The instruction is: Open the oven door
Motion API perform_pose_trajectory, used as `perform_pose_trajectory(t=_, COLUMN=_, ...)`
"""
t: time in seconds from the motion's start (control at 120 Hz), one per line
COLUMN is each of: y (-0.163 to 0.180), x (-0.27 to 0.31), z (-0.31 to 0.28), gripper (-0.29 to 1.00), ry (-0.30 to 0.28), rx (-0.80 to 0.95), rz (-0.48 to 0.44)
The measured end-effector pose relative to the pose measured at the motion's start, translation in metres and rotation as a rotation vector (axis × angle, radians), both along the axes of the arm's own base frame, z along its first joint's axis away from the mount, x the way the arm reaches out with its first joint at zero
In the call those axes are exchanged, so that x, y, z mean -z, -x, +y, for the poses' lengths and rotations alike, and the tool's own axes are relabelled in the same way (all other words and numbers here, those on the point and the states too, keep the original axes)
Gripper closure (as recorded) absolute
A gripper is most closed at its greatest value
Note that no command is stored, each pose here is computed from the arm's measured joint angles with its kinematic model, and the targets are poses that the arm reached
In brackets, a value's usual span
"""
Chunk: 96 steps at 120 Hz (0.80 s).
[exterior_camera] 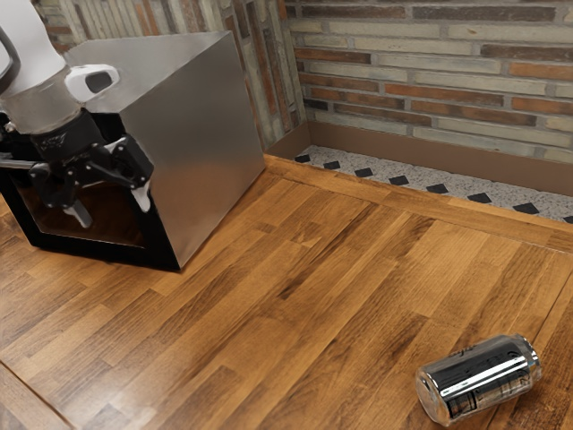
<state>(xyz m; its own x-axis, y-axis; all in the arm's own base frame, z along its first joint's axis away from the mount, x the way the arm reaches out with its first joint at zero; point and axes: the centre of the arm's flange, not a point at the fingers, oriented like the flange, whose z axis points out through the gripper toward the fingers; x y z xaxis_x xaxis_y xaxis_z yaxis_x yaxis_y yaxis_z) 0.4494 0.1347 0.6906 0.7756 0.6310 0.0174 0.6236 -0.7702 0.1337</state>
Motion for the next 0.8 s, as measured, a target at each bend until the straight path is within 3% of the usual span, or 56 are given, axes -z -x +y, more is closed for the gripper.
perform_pose_trajectory(t=0.15, y=0.029, x=-0.014, z=0.032, gripper=0.00, ry=0.054, rx=-0.431, rz=0.011)
perform_pose_trajectory(t=0.342, y=0.037, x=-0.001, z=0.152, gripper=0.00, ry=0.034, rx=-0.996, rz=-0.064)
perform_pose_trajectory(t=0.425, y=0.021, x=-0.004, z=0.180, gripper=0.00, ry=0.024, rx=-1.127, rz=-0.141)
perform_pose_trajectory(t=0.575, y=0.047, x=-0.020, z=0.226, gripper=0.00, ry=0.053, rx=-1.351, rz=-0.264)
perform_pose_trajectory(t=0.683, y=0.061, x=-0.021, z=0.250, gripper=0.00, ry=0.078, rx=-1.467, rz=-0.305)
perform_pose_trajectory(t=0.8, y=0.053, x=-0.020, z=0.254, gripper=0.00, ry=0.096, rx=-1.495, rz=-0.346)
